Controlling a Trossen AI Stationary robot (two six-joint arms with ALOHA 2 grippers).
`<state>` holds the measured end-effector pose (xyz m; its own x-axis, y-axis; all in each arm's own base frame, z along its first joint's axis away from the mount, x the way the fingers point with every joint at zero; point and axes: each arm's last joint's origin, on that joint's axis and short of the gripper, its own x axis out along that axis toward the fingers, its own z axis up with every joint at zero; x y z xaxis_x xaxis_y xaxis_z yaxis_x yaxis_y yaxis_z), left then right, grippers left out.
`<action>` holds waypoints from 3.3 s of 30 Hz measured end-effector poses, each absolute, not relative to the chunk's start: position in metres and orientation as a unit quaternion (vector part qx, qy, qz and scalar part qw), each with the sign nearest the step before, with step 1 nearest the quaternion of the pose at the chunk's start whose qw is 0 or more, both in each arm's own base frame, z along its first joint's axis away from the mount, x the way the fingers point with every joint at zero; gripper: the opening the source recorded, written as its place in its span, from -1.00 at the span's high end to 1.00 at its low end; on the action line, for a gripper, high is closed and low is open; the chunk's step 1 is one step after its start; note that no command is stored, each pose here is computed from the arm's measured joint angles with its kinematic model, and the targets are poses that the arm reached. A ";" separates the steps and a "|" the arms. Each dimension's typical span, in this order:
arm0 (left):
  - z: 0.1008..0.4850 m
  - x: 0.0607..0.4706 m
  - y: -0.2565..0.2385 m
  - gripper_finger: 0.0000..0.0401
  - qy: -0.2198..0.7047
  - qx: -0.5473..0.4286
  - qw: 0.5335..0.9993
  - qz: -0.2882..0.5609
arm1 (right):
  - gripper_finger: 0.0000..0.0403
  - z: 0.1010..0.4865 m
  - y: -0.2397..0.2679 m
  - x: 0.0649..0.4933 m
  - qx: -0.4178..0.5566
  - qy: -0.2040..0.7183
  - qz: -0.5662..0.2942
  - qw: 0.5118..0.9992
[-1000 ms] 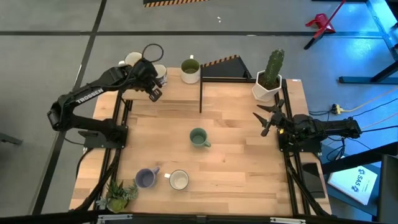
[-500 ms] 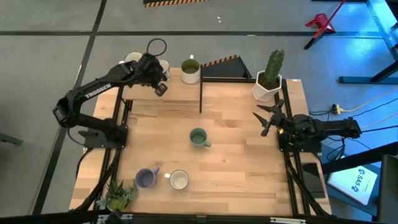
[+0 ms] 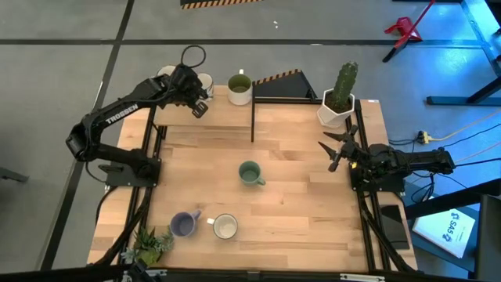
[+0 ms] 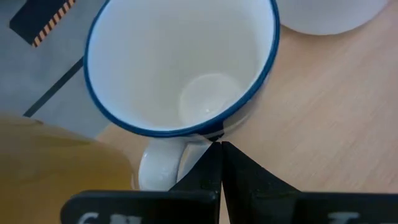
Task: Place coffee mugs
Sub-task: Put the patterned blue mug on the shelf, then put the blue mug on the shelf
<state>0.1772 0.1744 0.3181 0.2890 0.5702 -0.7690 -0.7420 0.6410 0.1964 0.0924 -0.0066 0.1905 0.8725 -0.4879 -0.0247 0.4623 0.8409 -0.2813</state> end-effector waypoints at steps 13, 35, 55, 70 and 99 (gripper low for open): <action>0.319 0.174 0.178 1.00 0.437 -0.075 0.792 0.420 | 0.12 0.191 -0.007 0.092 -0.134 0.047 -0.248 0.958; 0.377 0.175 0.085 1.00 0.319 -0.228 0.918 0.060 | 0.12 0.191 -0.006 0.093 -0.134 0.047 -0.243 0.960; 0.357 0.174 -0.088 0.34 0.517 -0.294 0.803 -0.047 | 0.12 0.190 -0.006 0.093 -0.135 0.048 -0.243 0.960; 0.291 0.193 -0.130 0.15 0.633 -0.201 0.747 0.038 | 0.12 0.189 -0.006 0.093 -0.138 0.056 -0.242 0.959; 0.190 0.176 -0.117 0.92 0.651 -0.296 0.691 0.105 | 0.12 0.188 -0.006 0.093 -0.139 0.059 -0.241 0.959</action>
<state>0.1764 -0.1172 0.1903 0.1304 -0.2390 -0.9622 -0.5305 0.8031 -0.2713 0.0925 -0.0064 0.1880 0.8769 -0.4785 -0.0456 0.4460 0.8452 -0.2945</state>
